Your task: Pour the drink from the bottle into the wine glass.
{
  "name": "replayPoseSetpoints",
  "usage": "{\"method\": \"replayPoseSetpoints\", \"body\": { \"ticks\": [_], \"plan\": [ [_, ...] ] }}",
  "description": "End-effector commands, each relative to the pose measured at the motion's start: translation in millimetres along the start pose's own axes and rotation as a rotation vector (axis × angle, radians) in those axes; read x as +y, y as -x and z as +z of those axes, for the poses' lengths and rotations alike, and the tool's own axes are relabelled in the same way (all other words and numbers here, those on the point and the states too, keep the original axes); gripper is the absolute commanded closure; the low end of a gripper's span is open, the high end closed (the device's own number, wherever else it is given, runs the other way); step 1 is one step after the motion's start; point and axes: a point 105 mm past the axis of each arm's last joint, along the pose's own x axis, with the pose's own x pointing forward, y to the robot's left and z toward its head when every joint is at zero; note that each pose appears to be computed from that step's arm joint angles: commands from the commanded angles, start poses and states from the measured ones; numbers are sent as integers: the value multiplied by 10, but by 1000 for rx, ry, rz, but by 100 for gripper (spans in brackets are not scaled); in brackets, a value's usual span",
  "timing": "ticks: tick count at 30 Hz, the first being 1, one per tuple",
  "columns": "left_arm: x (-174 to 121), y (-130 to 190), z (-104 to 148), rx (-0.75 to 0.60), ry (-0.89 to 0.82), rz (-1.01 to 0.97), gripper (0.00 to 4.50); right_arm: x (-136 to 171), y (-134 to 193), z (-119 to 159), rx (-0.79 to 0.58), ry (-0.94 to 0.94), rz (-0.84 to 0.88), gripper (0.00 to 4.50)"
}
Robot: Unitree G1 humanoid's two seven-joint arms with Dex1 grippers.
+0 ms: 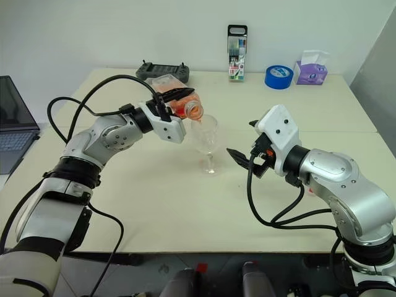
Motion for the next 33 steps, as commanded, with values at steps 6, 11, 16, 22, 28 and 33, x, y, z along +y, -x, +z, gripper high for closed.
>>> {"method": "replayPoseSetpoints", "body": {
  "ticks": [6,11,16,22,28,33],
  "plan": [
    [217,-14,10,-27,-59,49,281,23,9,137,-63,25,3,0],
    [241,-14,-20,-14,-80,53,281,22,13,133,-63,24,0,0],
    [255,-22,-20,-17,-95,52,281,27,10,134,-64,23,2,0],
    [292,-31,-8,-25,-79,76,281,30,7,132,-63,25,5,0],
    [318,-31,-16,-23,-88,79,281,32,-9,137,-65,26,11,0],
    [344,-26,-19,-22,-99,80,281,42,-30,138,-64,30,22,0]
  ]
}}
